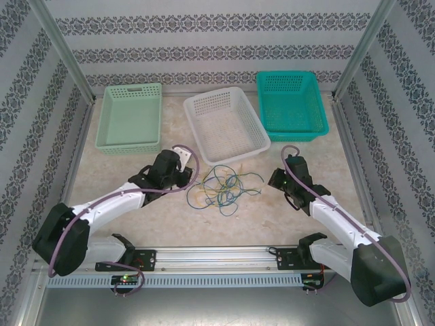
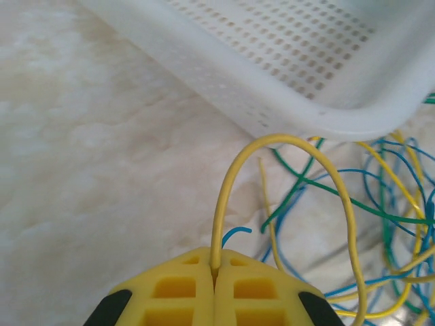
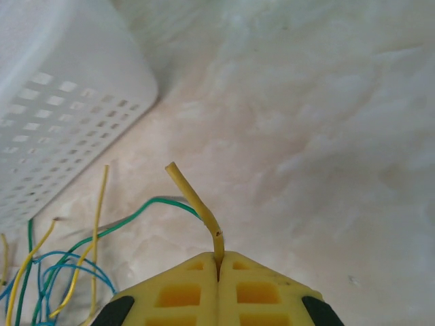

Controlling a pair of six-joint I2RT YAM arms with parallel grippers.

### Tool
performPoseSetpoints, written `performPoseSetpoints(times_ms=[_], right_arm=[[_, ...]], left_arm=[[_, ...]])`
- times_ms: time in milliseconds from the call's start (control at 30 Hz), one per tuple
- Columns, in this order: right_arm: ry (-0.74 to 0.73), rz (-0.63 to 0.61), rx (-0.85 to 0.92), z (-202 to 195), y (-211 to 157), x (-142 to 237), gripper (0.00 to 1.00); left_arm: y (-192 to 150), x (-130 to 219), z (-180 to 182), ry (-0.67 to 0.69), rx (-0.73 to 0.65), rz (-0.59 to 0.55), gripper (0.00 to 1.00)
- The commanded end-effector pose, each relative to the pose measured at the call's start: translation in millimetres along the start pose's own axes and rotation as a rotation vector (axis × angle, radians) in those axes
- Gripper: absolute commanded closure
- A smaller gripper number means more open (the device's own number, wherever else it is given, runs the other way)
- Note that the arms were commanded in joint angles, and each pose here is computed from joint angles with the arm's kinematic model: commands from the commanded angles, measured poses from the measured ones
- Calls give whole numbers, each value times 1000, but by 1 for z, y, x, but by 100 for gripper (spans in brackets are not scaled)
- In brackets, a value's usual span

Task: Untangle the cables

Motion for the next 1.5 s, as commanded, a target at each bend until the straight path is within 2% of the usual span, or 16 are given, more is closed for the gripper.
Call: performPoseSetpoints(times_ms=[0,133,233,267,300,333,500,533,667,800,967,1067,1300,1400,1467], right_arm=[[-11,40,10,-1,-3,-3,98],[55,44,153,33,1,-7,84],[44,35,199,43,6,-7,83],[42,33,195,43,7,-8,79],[47,34,198,44,8,-9,72],[52,37,201,45,9,-9,57],[112,13,271,62,15,-3,27],[118,-5,290,67,18,0,24],[166,-85,396,93,28,19,22],[287,-97,494,131,30,21,24],[345,-18,564,160,23,-9,29],[373,34,590,172,19,-25,36],[415,104,596,180,5,-40,61],[409,104,593,176,2,-38,79],[387,103,590,170,0,-34,90]], left_arm=[[-7,9,14,98,-30,-11,100],[5,19,6,45,-12,-69,100],[19,34,3,30,1,-132,100],[23,40,3,31,-1,-151,100],[26,45,3,31,-5,-162,100],[28,50,2,32,-14,-168,100],[27,56,-3,-12,-43,-137,100],[26,55,-4,-19,-36,-134,100],[23,55,-10,-79,-21,-136,100],[26,56,-16,-124,-27,-146,100],[24,56,-24,-192,-40,-138,100],[22,58,-26,-210,-50,-136,99],[18,61,-23,-207,-50,-155,92],[16,60,-22,-208,-50,-152,87],[15,59,-20,-189,-48,-147,79]])
Point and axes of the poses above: each hand's point on the last joint's axis, 136 mm out from that joint toward the fingers, its own x axis back along the fingers, its own z axis along the line the jaws close on, y = z × x, the point moved 5 cm from there along x, back along the fingers, and after that the axes turned 14 degrees about x, right-handed, at the moved point
